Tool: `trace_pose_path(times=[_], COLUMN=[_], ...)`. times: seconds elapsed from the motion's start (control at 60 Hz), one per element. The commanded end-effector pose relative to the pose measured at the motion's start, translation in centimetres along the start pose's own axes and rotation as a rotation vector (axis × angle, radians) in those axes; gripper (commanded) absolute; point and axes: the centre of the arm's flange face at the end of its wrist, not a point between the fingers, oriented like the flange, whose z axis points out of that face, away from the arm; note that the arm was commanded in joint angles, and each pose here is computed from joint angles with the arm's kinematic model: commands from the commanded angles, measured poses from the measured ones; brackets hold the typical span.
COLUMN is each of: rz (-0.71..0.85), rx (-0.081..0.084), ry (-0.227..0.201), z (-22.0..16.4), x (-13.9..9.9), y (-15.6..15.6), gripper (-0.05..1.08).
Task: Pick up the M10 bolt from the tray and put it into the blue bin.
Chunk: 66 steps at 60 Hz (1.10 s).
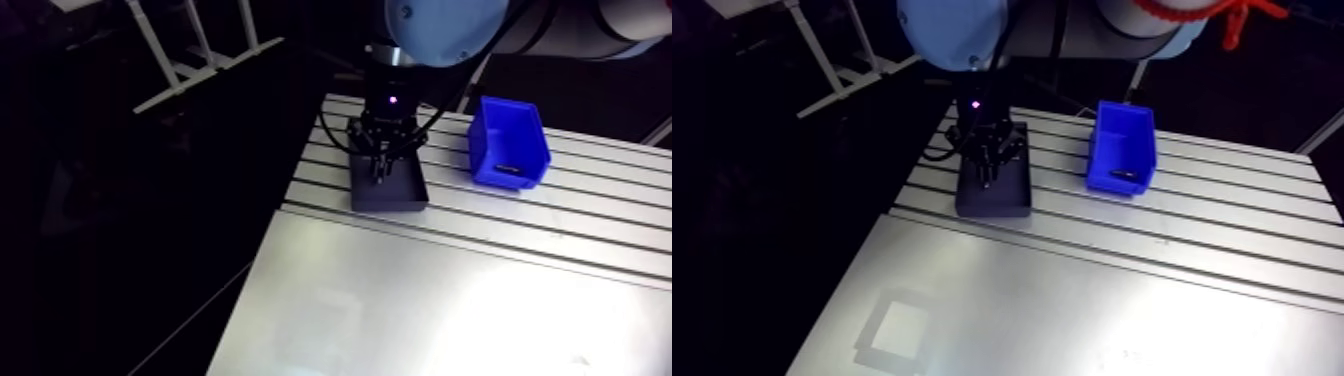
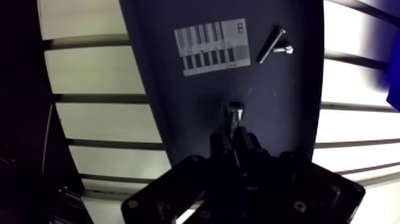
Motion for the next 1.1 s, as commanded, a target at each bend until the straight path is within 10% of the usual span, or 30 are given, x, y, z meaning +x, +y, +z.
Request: trace_pose_path(times=[0.017,1.1], rz=[-0.001,-0.39], rx=[0.004,0.011], ry=[0.012,0.067], z=[-0.9,-15.6], x=[-0.4,-2.5], y=[0.0,2.5], gripper=[0.94,1.07])
